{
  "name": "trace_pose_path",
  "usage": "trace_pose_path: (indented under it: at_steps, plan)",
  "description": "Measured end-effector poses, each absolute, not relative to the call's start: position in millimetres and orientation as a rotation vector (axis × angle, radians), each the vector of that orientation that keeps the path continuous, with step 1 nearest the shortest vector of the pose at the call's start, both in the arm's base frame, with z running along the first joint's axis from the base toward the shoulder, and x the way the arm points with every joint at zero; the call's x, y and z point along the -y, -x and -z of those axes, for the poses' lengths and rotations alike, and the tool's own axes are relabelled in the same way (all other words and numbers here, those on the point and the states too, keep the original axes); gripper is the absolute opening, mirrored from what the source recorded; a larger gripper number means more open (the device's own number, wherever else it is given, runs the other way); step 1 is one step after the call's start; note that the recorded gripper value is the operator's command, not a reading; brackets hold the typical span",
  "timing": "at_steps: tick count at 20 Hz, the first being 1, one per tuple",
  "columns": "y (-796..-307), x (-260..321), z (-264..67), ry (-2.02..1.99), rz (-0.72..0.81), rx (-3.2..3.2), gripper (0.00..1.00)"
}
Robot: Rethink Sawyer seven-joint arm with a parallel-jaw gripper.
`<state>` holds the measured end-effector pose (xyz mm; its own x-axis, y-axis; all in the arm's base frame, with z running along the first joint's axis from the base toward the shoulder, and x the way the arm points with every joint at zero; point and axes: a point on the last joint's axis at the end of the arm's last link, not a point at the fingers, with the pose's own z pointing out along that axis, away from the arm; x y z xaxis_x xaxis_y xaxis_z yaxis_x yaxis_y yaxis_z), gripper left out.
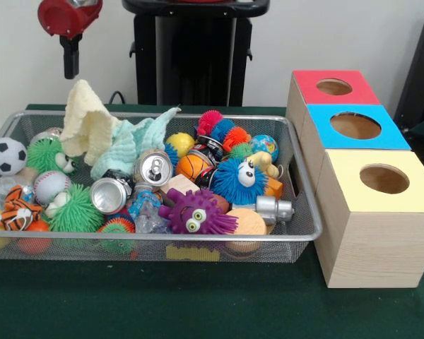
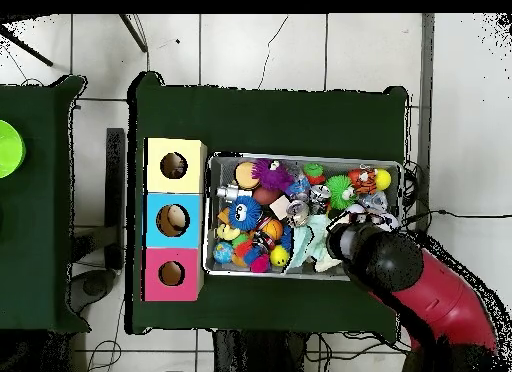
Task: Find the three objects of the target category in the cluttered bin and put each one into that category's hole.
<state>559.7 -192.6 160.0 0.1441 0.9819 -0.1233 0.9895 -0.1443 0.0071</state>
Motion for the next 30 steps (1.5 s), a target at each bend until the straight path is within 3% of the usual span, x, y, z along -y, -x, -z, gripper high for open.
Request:
trace_pose_path:
  at_steps: [18, 30]
  plan:
    - [-572, 197, -208, -2.252, 0.072, -1.939, 0.0]
    - [-573, 197, -214, -2.243, 0.061, -1.933, 0.0]
